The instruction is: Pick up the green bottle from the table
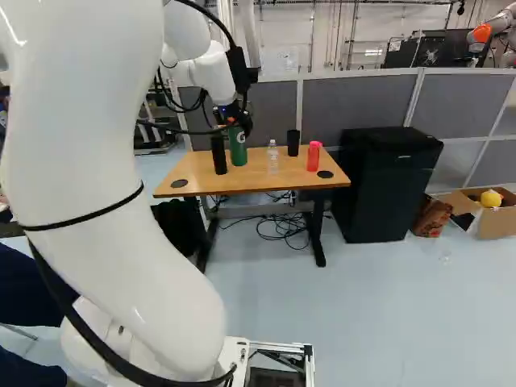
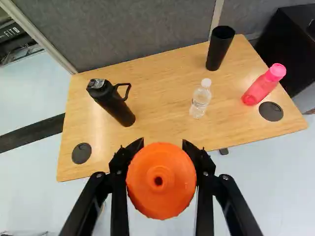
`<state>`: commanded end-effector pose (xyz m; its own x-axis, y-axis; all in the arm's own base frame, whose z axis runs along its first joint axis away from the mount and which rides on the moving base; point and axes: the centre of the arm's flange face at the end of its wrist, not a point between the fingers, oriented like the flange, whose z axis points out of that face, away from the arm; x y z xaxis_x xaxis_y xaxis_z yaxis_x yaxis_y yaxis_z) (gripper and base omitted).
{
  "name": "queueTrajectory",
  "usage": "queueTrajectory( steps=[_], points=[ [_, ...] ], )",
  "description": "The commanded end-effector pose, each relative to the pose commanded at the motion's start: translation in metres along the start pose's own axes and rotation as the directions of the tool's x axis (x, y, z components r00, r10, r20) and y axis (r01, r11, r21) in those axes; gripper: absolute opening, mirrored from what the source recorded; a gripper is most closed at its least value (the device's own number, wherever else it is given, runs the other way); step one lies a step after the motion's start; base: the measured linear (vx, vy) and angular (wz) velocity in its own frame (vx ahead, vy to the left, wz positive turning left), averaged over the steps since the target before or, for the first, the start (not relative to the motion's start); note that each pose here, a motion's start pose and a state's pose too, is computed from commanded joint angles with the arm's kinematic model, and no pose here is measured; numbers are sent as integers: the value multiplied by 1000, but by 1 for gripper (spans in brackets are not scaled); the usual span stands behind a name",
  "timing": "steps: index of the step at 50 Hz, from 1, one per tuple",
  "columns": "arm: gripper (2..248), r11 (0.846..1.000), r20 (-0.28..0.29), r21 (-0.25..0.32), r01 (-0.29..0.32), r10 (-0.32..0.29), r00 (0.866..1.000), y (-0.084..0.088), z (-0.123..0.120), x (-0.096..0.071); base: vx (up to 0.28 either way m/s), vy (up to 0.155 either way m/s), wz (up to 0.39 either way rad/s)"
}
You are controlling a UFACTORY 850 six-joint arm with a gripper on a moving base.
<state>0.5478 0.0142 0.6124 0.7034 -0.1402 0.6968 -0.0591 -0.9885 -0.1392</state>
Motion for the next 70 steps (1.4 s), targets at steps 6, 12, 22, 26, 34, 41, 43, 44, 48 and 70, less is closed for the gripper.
queueTrajectory(
  steps=[6, 12, 22, 26, 34, 41, 43, 44, 48, 70],
  points=[
    [122, 1000, -9, -3, 2, -2, 1000, 2, 1, -6, 0, 0, 0],
    [122, 1000, -20, -7, 5, -5, 1000, 4, 3, -14, 0, 0, 0],
    [122, 1000, -42, -14, 11, -11, 999, 7, 5, -28, 0, 0, 0],
    [122, 1000, -52, -17, 13, -14, 999, 9, 6, -35, 0, 0, 0],
    [122, 1000, -74, -24, 19, -21, 997, 13, 8, -51, 0, 0, 0],
    [122, 999, -96, -30, 26, -29, 995, 16, 10, -67, 0, 0, 0],
    [122, 999, -103, -32, 28, -31, 994, 18, 10, -72, 0, 0, 0],
    [122, 999, -106, -33, 29, -32, 994, 18, 11, -74, 0, 0, 0],
    [122, 999, -120, -36, 33, -37, 992, 20, 11, -85, 0, 0, 0],
    [122, 997, -206, -53, 61, -71, 976, 34, 12, -154, 0, 0, 0]
  ],
)
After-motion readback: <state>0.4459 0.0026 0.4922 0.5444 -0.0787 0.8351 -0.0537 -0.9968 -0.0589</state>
